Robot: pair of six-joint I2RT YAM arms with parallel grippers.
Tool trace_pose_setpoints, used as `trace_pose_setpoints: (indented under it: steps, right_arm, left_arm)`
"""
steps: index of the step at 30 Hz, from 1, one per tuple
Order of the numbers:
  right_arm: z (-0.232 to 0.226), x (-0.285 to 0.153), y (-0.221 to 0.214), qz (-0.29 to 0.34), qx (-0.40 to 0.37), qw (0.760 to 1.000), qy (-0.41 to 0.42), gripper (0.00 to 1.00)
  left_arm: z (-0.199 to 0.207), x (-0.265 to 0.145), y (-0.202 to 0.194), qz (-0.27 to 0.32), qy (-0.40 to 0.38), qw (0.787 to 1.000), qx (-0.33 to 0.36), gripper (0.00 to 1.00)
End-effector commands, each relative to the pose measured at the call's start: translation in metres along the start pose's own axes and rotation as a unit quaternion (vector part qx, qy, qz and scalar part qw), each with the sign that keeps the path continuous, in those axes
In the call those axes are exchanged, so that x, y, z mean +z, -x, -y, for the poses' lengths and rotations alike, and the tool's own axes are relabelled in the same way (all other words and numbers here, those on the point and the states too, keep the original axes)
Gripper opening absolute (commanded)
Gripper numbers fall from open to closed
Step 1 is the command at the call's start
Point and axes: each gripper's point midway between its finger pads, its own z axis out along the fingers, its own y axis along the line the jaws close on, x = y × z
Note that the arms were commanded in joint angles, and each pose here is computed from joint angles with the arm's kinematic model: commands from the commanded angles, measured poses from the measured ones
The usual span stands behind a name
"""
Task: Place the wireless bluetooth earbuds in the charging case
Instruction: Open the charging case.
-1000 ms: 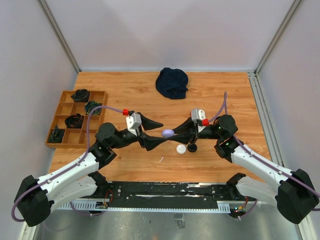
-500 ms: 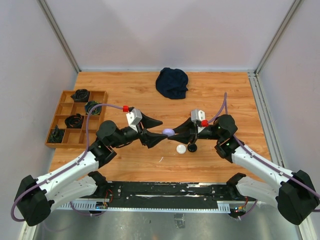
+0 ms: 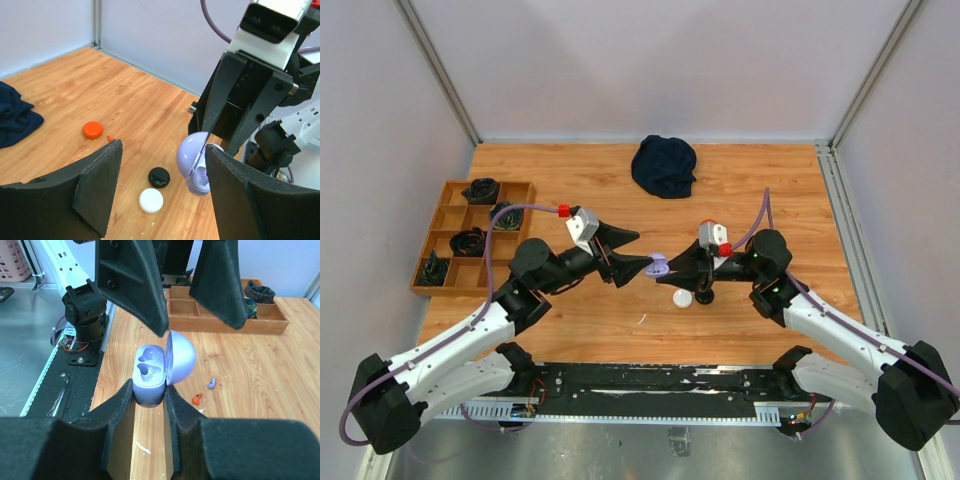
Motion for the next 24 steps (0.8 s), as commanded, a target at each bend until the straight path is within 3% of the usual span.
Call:
trace_pose_setpoints:
  steps: [1,8,12,24]
  right_arm:
    - [-0.010,0.001,-0.004,-0.005,-0.006,1.000,0.016,0.07]
    - [0.004,-0.001,-0.019,-0.033,-0.003,0.999,-0.024,0.07]
    - [0.015,-0.007,-0.038,-0.062,0.009,0.996,-0.063,0.07]
    - [0.034,-0.023,-0.071,-0.084,0.023,0.985,-0.150,0.07]
  left_arm:
    - [-0.002,0.001,0.030,0.040,0.014,0.999,0.012,0.73]
    - [-0.011,-0.003,0.024,0.027,0.043,0.999,0.003,0.77]
    - [-0.034,-0.009,0.009,-0.004,0.115,0.993,-0.022,0.78]
    - [-0.098,-0.045,-0.072,-0.138,0.322,0.931,-0.097,0.77]
